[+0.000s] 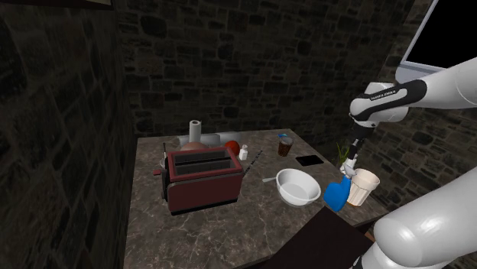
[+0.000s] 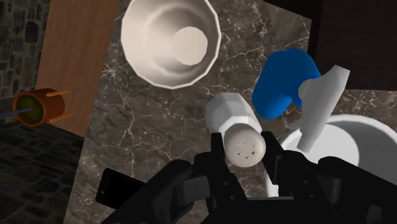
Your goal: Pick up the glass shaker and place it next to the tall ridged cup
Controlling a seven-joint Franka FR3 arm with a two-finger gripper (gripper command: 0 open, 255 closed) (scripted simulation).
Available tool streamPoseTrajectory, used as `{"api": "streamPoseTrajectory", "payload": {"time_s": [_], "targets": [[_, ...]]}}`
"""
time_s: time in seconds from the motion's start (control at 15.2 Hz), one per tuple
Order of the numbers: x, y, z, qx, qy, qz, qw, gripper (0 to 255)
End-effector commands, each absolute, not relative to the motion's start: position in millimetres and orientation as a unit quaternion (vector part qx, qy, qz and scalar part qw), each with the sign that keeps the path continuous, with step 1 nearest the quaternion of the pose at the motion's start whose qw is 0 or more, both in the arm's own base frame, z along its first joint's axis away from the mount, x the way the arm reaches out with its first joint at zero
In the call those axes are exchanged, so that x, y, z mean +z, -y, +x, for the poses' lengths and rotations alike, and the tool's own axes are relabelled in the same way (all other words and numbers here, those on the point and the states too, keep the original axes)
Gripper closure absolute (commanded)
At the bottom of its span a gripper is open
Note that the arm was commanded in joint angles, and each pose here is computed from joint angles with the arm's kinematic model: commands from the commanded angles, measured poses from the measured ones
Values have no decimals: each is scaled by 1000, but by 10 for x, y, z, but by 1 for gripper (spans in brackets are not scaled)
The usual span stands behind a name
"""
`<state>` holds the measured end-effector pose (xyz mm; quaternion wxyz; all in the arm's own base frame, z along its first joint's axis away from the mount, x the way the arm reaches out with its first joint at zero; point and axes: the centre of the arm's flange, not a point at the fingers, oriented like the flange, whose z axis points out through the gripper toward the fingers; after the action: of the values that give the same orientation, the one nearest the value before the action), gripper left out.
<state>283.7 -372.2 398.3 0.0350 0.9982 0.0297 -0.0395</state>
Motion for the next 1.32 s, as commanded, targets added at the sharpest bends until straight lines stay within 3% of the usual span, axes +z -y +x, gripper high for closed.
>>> {"api": "streamPoseTrajectory", "payload": {"time_s": [0.0,1.25], "targets": [[3878,3716,2831,-39,-30,998,35,255],[2875,3716,2831,-39,-30,998,35,255]]}}
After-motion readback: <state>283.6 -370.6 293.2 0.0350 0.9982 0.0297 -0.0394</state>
